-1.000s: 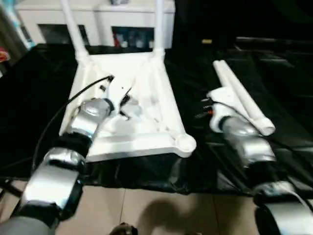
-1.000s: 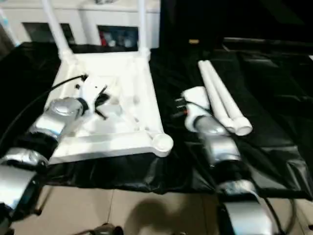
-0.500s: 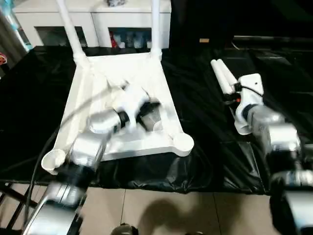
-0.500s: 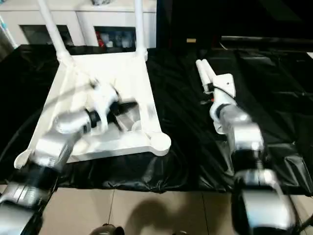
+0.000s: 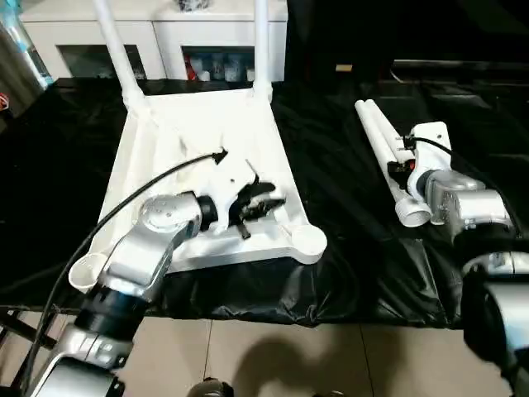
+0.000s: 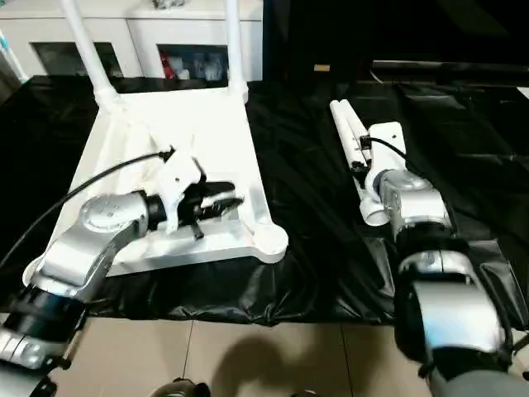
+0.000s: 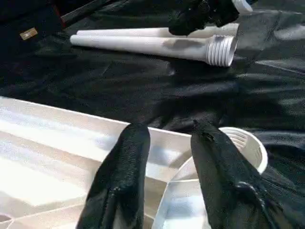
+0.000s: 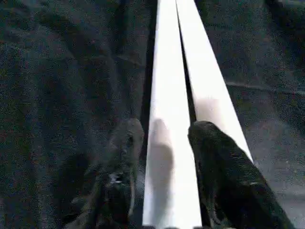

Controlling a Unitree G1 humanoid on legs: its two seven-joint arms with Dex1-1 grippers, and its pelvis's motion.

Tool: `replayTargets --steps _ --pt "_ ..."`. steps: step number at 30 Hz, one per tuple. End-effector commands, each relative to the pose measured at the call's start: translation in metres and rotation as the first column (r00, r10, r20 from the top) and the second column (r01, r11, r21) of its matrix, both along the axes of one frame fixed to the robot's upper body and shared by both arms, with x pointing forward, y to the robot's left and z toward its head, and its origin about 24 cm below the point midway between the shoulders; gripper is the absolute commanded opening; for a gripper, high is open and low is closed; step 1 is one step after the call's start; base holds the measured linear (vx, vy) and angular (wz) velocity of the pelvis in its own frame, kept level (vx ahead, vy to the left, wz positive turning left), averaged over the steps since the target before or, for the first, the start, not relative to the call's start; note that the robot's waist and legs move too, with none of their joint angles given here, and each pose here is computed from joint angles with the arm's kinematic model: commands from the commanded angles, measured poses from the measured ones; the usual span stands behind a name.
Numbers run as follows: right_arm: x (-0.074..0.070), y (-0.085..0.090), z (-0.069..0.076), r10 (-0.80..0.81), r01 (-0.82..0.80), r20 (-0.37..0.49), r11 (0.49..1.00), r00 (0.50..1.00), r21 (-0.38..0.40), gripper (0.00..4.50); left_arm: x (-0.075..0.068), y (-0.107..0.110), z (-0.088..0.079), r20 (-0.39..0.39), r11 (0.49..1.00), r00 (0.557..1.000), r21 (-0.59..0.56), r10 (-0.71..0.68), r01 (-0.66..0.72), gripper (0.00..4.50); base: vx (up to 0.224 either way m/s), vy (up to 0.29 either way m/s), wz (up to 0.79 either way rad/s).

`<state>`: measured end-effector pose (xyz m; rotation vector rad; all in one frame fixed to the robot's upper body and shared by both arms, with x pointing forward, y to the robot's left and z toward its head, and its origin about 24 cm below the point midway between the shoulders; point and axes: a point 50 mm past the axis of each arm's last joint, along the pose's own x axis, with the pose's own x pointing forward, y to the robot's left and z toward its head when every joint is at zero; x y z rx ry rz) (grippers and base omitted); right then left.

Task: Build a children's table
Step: Pick table leg

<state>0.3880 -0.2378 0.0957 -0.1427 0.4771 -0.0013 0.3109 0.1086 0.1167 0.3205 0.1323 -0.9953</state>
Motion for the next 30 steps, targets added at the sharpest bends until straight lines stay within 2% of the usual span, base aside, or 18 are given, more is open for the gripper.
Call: replayTargets --steps 1,2,5,10,13,18,30 --pt "0.004 -0.002 0.007 -0.007 0.007 0.016 1.000 1.000 -0.017 2.25 -0.005 0.002 0.000 -0.011 1.000 1.000 0.016 -0.009 0.009 2.06 0.000 0.000 0.00" --pt "0.004 -0.002 0.006 -0.009 0.009 0.011 1.000 1.000 -0.022 2.43 -0.007 0.003 0.000 -0.017 1.000 1.000 0.024 -0.012 0.012 2.29 0.000 0.000 0.00" --pt "0.005 -0.003 0.006 -0.009 0.008 -0.005 1.000 1.000 -0.028 2.66 -0.013 0.006 -0.001 -0.031 0.999 0.999 0.038 -0.018 0.019 2.47 0.000 0.000 0.00" --pt "0.005 -0.006 0.007 -0.019 0.018 -0.026 0.999 0.999 -0.046 2.71 -0.019 0.017 0.003 -0.017 0.997 0.999 0.069 0.044 -0.042 2.92 0.000 0.000 0.00" --pt "0.004 -0.007 0.005 -0.007 0.006 -0.058 1.000 0.998 -0.017 2.71 -0.026 0.023 0.004 -0.042 0.996 0.998 0.082 0.048 -0.045 3.20 0.000 0.000 0.00" --pt "0.003 -0.013 0.005 -0.025 0.022 -0.076 0.999 0.997 -0.037 2.71 -0.033 0.028 0.006 -0.062 0.995 0.997 0.091 0.047 -0.042 3.20 0.000 0.000 0.00" --pt "0.001 -0.019 0.005 -0.040 0.038 -0.098 0.999 0.994 -0.015 2.71 -0.043 0.034 0.020 -0.068 0.995 0.997 0.094 0.042 -0.036 3.20 0.000 0.000 0.00"
